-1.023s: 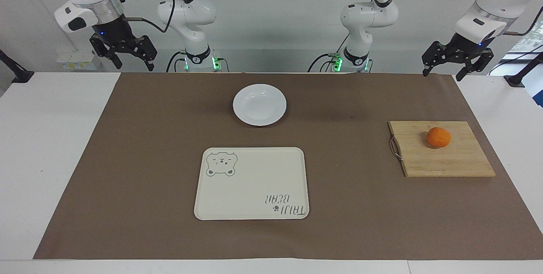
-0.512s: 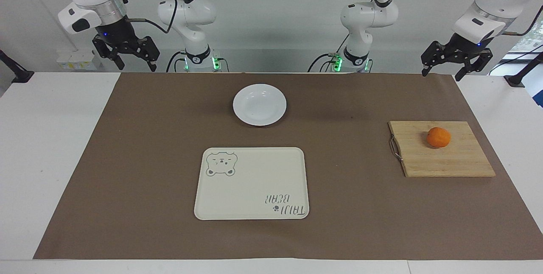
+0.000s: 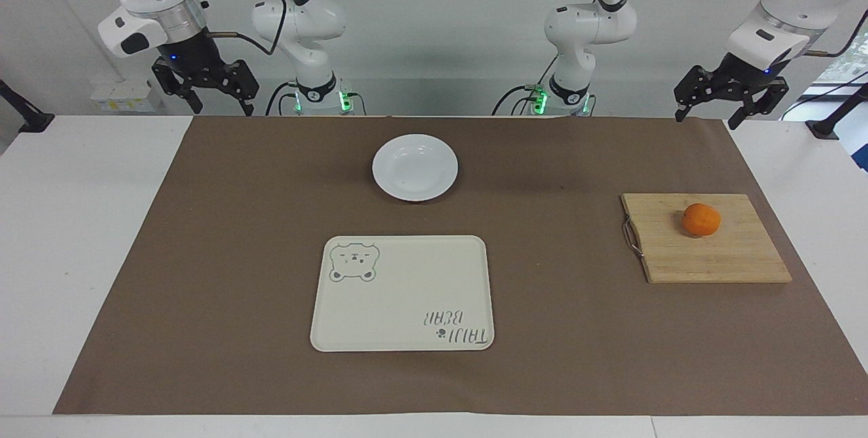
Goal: Place orange and plate with both arms
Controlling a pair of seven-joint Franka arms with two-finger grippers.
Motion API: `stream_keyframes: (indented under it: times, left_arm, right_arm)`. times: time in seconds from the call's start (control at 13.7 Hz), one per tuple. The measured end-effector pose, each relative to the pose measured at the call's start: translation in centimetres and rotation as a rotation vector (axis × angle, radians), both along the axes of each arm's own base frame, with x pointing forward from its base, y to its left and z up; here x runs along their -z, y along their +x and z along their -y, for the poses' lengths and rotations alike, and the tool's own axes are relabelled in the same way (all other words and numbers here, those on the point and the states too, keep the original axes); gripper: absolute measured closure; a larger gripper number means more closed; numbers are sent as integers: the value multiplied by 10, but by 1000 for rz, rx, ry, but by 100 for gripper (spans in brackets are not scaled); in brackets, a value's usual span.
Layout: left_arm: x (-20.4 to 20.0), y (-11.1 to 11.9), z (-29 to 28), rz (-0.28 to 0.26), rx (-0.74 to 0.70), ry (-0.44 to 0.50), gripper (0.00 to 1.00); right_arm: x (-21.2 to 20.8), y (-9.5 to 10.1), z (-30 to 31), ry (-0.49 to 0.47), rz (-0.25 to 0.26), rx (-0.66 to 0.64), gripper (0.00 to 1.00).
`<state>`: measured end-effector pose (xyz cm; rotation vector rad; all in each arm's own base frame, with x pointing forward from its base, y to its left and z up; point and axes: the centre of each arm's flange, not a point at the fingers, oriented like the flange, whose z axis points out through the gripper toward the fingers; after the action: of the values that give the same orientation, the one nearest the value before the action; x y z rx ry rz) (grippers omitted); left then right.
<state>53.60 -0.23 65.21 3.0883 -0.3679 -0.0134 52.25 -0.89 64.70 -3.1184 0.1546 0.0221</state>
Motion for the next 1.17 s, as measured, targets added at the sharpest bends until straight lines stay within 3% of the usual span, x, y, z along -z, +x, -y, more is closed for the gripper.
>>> stream_keyframes:
  times: [0.73,1.17]
  left_arm:
    - [7,3,-3,-7,-4,0,0]
    - [61,21,-56,16,-2,-1,0]
  right_arm:
    - [21,-7,-14,114,-41,-21,0]
    - [36,-12,-17,198,-48,-133,0]
